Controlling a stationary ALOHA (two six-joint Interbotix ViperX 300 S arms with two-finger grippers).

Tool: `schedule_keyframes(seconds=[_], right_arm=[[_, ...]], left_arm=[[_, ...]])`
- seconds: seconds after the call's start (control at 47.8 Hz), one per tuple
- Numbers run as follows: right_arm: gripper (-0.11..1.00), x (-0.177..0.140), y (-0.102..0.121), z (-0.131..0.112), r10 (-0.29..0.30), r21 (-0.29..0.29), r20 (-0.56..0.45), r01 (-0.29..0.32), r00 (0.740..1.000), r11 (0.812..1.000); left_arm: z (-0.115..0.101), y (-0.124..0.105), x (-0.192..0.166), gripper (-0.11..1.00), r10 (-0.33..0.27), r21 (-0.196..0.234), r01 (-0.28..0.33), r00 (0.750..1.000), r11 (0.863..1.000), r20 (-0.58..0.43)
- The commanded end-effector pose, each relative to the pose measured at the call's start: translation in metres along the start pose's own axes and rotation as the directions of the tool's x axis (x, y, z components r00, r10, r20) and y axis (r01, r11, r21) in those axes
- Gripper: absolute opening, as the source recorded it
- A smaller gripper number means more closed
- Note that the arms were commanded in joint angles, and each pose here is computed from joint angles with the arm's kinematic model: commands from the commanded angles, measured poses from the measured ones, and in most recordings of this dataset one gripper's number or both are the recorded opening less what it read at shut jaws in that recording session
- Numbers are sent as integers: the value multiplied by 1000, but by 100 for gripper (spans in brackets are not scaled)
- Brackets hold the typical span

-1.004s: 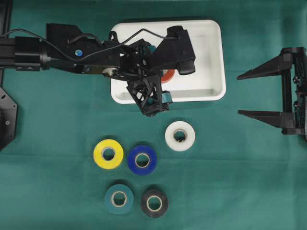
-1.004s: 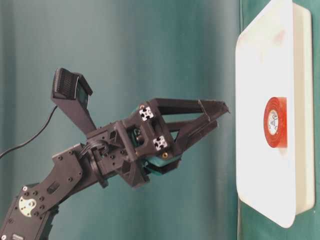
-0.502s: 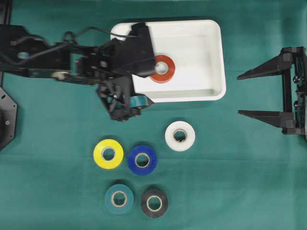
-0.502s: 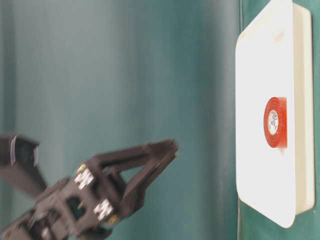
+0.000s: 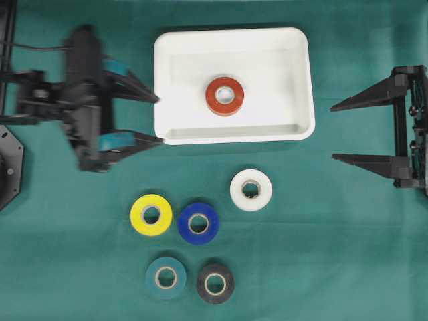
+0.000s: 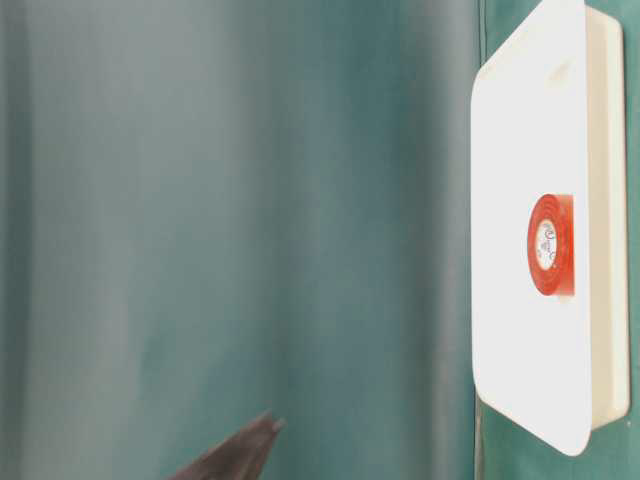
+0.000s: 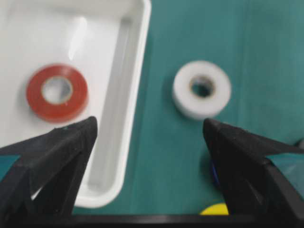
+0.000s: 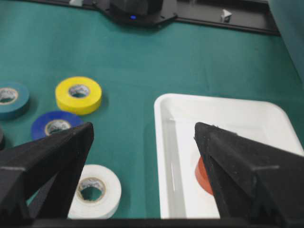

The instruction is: Pick up the tape from a random location and place it into the white case.

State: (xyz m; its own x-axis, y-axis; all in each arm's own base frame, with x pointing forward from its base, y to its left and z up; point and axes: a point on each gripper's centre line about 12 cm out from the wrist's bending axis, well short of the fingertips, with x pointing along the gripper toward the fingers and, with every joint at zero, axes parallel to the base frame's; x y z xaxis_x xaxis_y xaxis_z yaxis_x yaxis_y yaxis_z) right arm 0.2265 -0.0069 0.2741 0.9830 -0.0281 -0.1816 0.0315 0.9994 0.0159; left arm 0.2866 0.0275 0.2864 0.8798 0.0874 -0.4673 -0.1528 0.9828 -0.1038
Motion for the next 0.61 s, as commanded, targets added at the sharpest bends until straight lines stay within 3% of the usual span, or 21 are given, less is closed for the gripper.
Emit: schedule_keyframes(seconds=[0.0, 0.167, 0.355, 0.586], right_arm=[[91, 1, 0, 9, 0, 0, 17, 0, 1000, 1000], [91, 1, 0, 6, -2, 0, -3, 2, 1000, 1000], [91, 1, 0, 2, -3, -3, -14, 3, 1000, 1000], [91, 0, 0, -1, -1, -2, -21, 1, 1000, 1000]], left_arm=[[3, -1, -19, 98, -12, 4, 12, 996, 1000, 83], [-20, 2, -38, 98, -18, 12, 17, 992, 1000, 126], [-48, 4, -42, 98, -29, 68, 18, 986, 998, 167], [-58, 4, -45, 98, -43, 109, 20, 976, 994, 212]])
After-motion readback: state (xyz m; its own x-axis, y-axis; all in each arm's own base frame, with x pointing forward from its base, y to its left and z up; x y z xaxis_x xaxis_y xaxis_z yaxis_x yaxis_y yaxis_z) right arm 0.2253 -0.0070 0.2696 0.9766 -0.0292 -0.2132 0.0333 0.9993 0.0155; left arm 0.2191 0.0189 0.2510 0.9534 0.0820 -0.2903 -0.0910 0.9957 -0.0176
